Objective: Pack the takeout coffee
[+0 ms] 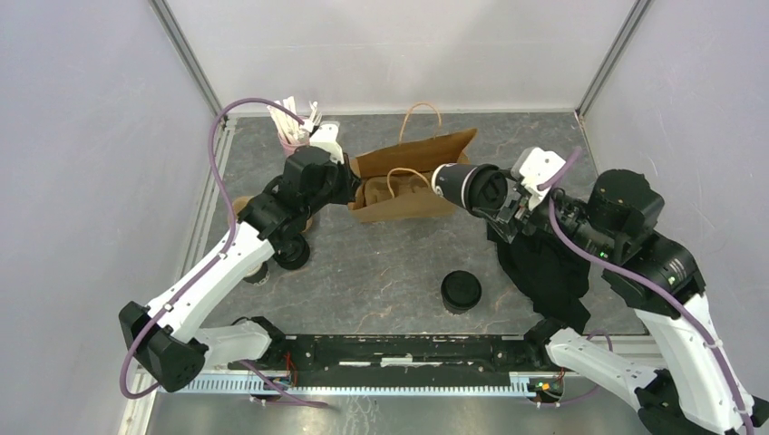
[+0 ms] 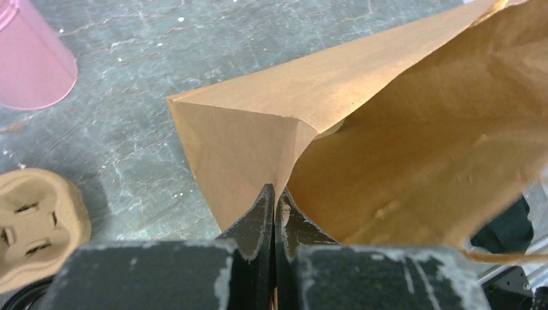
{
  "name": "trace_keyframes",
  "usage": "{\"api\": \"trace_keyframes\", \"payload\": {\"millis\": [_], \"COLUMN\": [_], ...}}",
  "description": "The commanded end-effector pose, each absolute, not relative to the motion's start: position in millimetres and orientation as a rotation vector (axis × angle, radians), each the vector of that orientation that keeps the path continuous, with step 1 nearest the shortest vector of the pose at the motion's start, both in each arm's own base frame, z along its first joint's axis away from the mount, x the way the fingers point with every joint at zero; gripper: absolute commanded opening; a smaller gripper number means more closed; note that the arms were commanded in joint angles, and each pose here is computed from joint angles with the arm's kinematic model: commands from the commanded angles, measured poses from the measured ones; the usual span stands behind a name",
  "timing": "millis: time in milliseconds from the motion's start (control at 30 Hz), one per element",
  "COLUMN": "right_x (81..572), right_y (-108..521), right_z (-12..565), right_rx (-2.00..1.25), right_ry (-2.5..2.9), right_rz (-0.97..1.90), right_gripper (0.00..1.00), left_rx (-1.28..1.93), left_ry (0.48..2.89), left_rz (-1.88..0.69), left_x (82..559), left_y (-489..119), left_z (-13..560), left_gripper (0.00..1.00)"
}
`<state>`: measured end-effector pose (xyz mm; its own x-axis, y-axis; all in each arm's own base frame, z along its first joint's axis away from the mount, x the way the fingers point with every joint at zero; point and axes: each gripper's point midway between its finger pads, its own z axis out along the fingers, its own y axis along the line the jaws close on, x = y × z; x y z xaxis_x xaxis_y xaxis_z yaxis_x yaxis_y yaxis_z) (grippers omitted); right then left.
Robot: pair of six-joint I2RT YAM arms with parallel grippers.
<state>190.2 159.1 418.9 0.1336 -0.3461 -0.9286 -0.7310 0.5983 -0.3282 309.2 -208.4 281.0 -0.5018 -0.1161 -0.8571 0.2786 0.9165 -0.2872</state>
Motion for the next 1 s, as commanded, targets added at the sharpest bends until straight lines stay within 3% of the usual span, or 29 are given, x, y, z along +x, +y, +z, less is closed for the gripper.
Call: {"api": "trace_keyframes", "payload": {"millis": [0, 167, 467, 967], "right_x": [179.2, 176.6, 162.6, 191.4], "right_y": [183.7, 195.9, 203.4, 227.2], "right_z": [431.3, 421.9, 457.8, 402.2], "right_rx": [-1.048, -1.085, -0.978, -1.062], "right_ry": [1.382, 1.392, 1.298, 1.481], "right_rz": [0.485, 0.559, 0.693, 0.692], "right_gripper": [0.11, 0.1, 0.12, 0.12], "left_rx": [0.264, 0.284, 0.203, 0.121], "left_ry": [1.846, 1.81, 1.739, 1.728], "left_rz": [-0.561, -0.586, -0.516, -0.58], "left_x": [308.2, 296.7, 300.8, 309.5], "left_y": [-221.2, -217.3, -197.9, -206.9], "left_z": [307.6, 296.5, 292.0, 309.1], "left_gripper": [0.02, 0.02, 0.02, 0.02]}}
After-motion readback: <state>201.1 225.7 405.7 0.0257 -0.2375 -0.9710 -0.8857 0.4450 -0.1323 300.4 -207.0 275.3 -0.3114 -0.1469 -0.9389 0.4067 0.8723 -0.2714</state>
